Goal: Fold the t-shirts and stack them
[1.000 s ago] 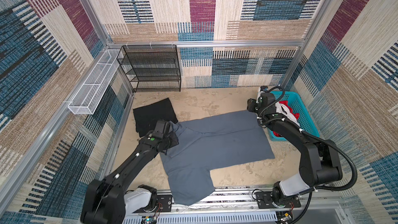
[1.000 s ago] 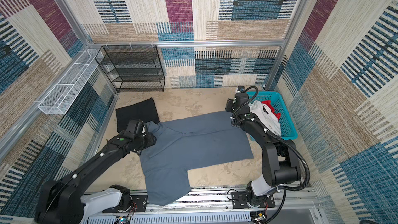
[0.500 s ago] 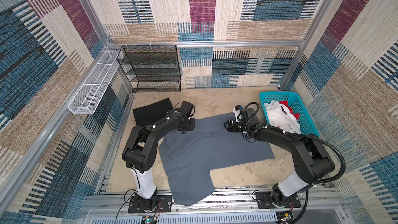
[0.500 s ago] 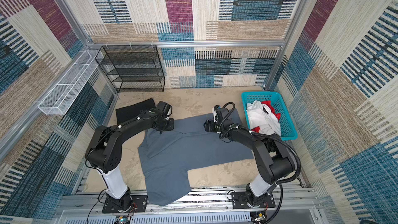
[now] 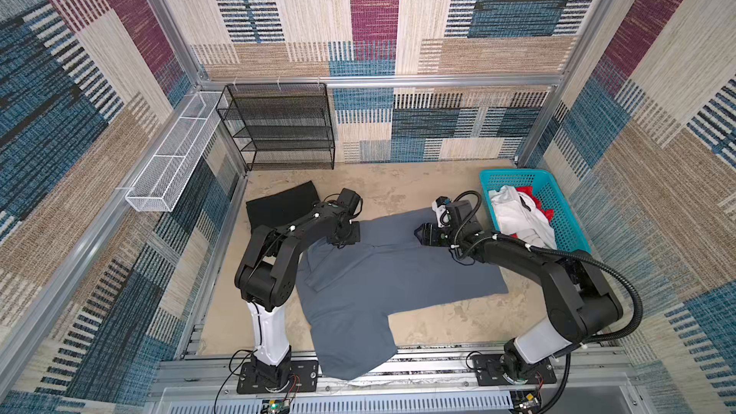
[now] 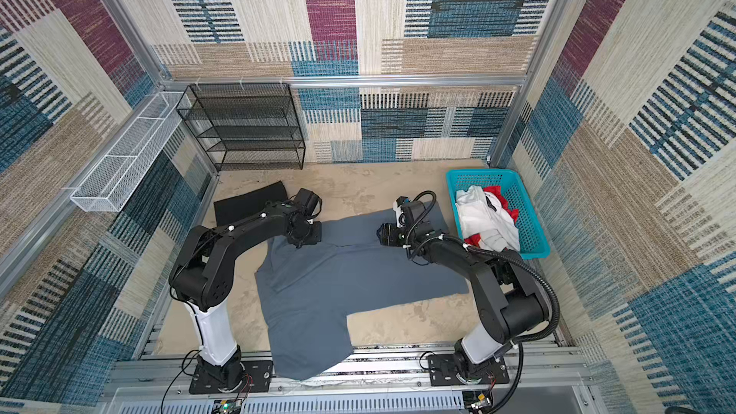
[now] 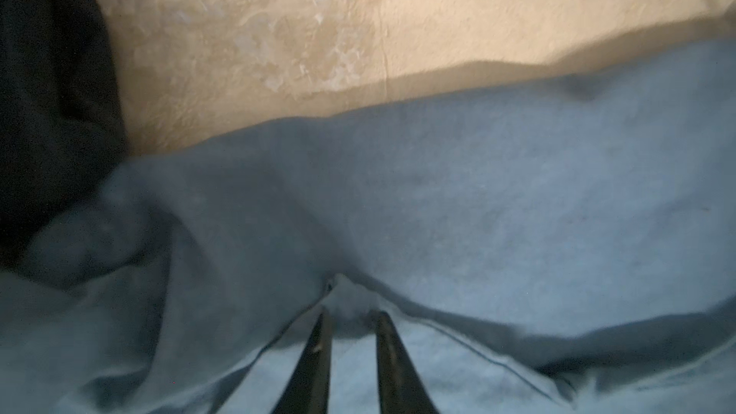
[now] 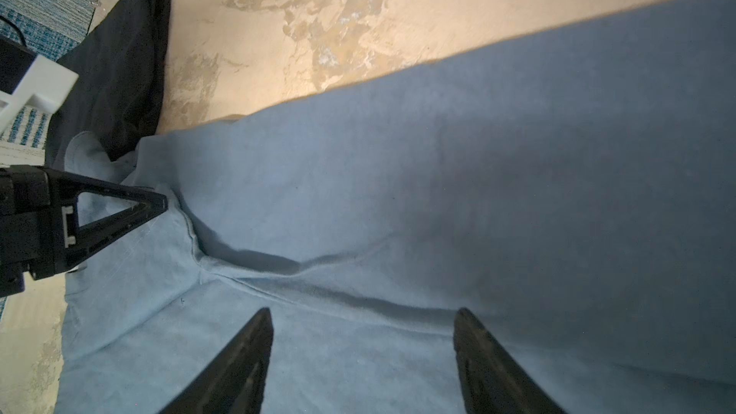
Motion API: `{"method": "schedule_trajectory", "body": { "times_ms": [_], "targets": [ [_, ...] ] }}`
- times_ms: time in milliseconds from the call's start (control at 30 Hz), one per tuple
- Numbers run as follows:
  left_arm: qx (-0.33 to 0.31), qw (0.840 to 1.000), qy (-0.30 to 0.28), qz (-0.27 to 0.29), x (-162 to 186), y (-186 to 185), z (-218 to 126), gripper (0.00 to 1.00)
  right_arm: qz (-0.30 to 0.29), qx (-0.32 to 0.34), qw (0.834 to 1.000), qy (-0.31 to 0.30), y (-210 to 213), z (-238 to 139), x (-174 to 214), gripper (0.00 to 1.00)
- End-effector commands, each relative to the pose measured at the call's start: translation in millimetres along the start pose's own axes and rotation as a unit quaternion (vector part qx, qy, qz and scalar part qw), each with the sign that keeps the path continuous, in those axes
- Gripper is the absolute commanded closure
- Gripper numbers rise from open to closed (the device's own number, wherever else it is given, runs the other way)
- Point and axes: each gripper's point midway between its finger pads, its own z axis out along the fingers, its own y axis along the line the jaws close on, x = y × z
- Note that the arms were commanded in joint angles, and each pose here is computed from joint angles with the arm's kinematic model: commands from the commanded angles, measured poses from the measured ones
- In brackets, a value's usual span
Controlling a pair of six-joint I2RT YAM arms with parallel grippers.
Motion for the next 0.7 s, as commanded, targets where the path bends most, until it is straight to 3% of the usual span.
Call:
{"method": "schedule_trajectory", "body": {
  "times_ms": [0, 100, 333, 367, 400, 433, 667],
  "targets": [
    [-0.009, 1.000, -0.004, 0.005, 0.9, 4.1, -8.2, 0.89, 0.001, -0.012, 1.000, -0.006, 4.6, 0.8, -2.9, 0.27],
    [-0.007, 1.000, -0.010, 0.002, 2.5, 4.6, -12.4, 0.99, 0.004, -0.015, 1.000, -0.001, 4.7, 3.0, 0.4, 0.27],
    [0.001, 1.000, -0.026, -0.011, 3.8, 4.7, -18.6, 1.00, 0.005, -0.019, 1.000, 0.002, 4.5, 2.0, 4.7, 0.26],
    [0.004, 1.000, -0.027, -0.010, 3.1, 3.8, -18.5, 0.97, 0.005, -0.019, 1.000, 0.001, 4.4, 2.1, 4.9, 0.26],
    [0.002, 1.000, -0.029, -0.010, 1.0, 3.9, -18.6, 0.80, 0.005, -0.019, 1.000, 0.002, 4.4, 2.6, 5.2, 0.26],
    [-0.002, 0.999, -0.030, -0.010, -1.1, 4.0, -18.0, 0.70, 0.005, -0.020, 1.000, 0.003, 5.0, 3.2, 5.5, 0.26],
    [-0.035, 0.999, -0.008, -0.002, -6.7, 8.0, -2.9, 0.67, 0.004, -0.023, 1.000, 0.006, 6.3, 1.1, 6.0, 0.26]
  ]
}}
